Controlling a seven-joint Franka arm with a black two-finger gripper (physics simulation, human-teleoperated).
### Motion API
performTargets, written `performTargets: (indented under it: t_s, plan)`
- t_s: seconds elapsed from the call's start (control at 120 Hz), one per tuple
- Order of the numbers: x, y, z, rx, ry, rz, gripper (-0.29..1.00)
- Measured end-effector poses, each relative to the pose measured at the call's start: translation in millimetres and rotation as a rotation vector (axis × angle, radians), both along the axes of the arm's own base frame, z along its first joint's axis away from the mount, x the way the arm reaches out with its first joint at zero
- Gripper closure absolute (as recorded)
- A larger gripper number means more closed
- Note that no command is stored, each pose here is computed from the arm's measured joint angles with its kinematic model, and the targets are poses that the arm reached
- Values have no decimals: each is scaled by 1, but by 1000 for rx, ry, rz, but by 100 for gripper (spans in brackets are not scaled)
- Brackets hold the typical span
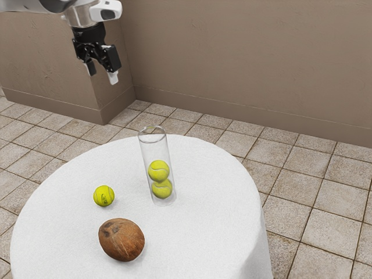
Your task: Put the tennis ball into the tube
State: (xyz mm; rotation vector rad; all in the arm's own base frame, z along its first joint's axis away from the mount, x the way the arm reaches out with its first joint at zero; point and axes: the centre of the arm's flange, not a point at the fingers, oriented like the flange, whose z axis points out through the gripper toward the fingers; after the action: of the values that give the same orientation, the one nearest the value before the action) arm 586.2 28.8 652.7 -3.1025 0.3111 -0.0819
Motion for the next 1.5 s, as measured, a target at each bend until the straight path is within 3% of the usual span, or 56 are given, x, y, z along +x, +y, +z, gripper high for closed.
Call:
performTargets:
  t_s: [0.317,0.5,0.658,1.033,1.217,1.5]
  plan:
    - [-2,0,-4,-2,14,-15,0]
    - [-44,9,-45,-14,118,-5,0]
    - [-73,34,-114,-23,174,31,0]
    - [-90,53,-247,-11,92,18,0]
    - [-90,75,-305,-13,117,49,0]
    - [-73,77,-341,-14,37,53,0]
